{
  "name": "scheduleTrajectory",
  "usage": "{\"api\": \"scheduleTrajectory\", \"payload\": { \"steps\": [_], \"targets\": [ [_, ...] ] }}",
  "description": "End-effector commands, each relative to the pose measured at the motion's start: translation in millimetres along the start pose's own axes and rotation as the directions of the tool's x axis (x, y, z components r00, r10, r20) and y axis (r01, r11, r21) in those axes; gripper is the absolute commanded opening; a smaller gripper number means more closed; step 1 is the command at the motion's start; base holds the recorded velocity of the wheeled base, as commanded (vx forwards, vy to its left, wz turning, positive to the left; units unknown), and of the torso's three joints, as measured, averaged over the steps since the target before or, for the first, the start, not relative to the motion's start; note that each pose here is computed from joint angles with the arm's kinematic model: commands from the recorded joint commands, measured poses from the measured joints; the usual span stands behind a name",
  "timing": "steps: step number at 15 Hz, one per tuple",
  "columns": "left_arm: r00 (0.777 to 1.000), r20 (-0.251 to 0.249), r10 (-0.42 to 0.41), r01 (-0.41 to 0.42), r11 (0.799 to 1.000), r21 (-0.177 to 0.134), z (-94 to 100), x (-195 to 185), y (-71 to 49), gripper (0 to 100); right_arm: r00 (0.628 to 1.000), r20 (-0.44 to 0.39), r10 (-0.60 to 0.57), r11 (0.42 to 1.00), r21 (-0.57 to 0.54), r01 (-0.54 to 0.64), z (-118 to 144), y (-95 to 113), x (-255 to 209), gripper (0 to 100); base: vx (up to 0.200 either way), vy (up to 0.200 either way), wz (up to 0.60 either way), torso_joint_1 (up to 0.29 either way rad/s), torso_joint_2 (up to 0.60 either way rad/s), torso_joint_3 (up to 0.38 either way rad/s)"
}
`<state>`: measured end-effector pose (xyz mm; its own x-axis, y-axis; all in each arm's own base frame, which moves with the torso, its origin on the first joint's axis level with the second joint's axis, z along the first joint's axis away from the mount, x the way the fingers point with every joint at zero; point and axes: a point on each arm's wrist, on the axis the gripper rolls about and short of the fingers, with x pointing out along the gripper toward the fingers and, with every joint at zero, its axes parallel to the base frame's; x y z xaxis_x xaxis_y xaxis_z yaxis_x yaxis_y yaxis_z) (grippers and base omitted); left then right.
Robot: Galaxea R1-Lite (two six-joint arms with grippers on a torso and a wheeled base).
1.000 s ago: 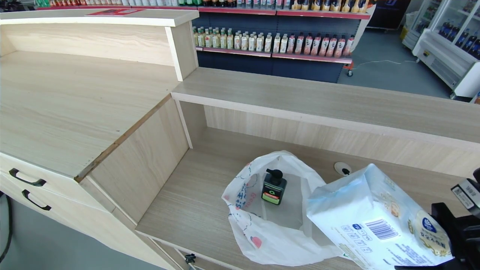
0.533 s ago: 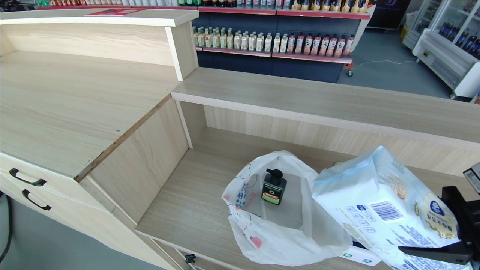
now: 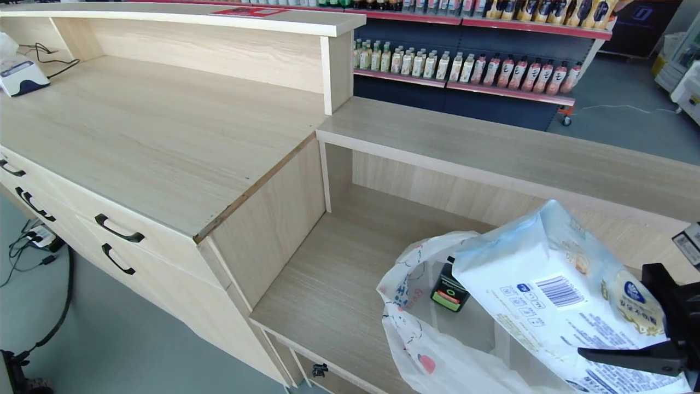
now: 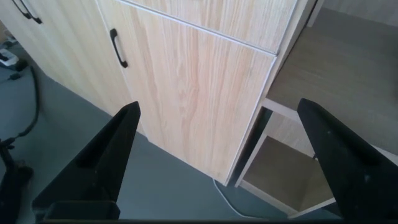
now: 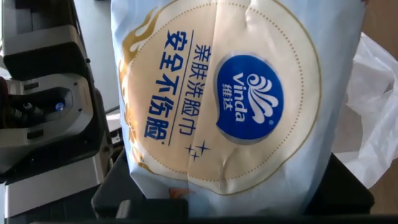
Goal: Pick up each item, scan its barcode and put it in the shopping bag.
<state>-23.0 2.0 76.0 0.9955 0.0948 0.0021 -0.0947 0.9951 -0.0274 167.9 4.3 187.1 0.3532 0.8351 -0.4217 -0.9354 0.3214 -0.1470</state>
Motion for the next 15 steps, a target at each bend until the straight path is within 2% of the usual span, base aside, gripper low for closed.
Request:
{"api": "scheduleTrajectory", "payload": {
  "steps": [1, 2, 4, 5, 6, 8, 9, 10, 13, 15],
  "targets": [
    [1.000, 0.001, 0.000, 0.000, 1.000, 0.000, 0.0, 0, 0.0, 100, 1.000, 0.010, 0.004, 1.000, 0.029, -0.004, -1, -9, 2, 0, 0.000, 0.000, 0.00, 0.000, 0.00, 0.000],
    [1.000, 0.001, 0.002, -0.002, 1.000, -0.002, 0.0, 0, 0.0, 100, 0.999, 0.051, 0.018, 0.994, 0.108, -0.024, -7, -18, 3, 0, 0.000, 0.000, 0.00, 0.000, 0.00, 0.000],
    [1.000, 0.001, 0.002, -0.002, 1.000, 0.000, 0.0, 0, 0.0, 100, 0.999, 0.048, 0.007, 0.986, 0.164, -0.014, -20, -30, 6, 0, 0.000, 0.000, 0.00, 0.000, 0.00, 0.000],
    [1.000, 0.001, 0.002, -0.002, 1.000, 0.000, 0.0, 0, 0.0, 100, 0.998, 0.065, 0.016, 0.986, 0.163, -0.026, -29, -43, 13, 0, 0.000, 0.000, 0.00, 0.000, 0.00, 0.000],
    [1.000, 0.001, 0.002, -0.002, 1.000, 0.000, 0.0, 0, 0.0, 100, 0.997, 0.073, 0.013, 0.991, 0.131, -0.022, -31, -51, 19, 0, 0.000, 0.000, 0.00, 0.000, 0.00, 0.000],
    [1.000, 0.001, 0.002, -0.002, 1.000, 0.000, 0.0, 0, 0.0, 100, 0.993, 0.116, 0.021, 0.999, -0.031, -0.018, -30, -74, 43, 0, 0.000, 0.000, 0.00, 0.000, 0.00, 0.000],
    [1.000, -0.001, 0.000, 0.000, 1.000, 0.000, -0.4, 0, 0.0, 100, 0.991, 0.131, 0.026, 0.997, -0.080, -0.015, -27, -78, 48, 0, 0.000, 0.000, 0.00, 0.000, 0.00, 0.000],
    [1.000, -0.001, 0.000, 0.000, 1.000, 0.000, -0.4, 0, 0.0, 100, 0.988, 0.143, 0.057, 0.992, -0.123, -0.040, -22, -76, 59, 0, 0.000, 0.000, 0.00, 0.000, 0.00, 0.000],
    [1.000, 0.001, 0.002, -0.002, 1.000, 0.000, 0.0, 0, 0.0, 100, 0.985, 0.132, 0.106, 0.986, -0.144, -0.087, -25, -62, 69, 0, 0.000, 0.000, 0.00, 0.000, 0.00, 0.000],
    [1.000, 0.001, 0.002, -0.002, 1.000, 0.000, 0.0, 0, 0.0, 100, 0.981, 0.170, 0.094, 0.952, -0.302, -0.039, -15, -63, 71, 0, 0.000, 0.000, 0.00, 0.000, 0.00, 0.000]
  ]
}}
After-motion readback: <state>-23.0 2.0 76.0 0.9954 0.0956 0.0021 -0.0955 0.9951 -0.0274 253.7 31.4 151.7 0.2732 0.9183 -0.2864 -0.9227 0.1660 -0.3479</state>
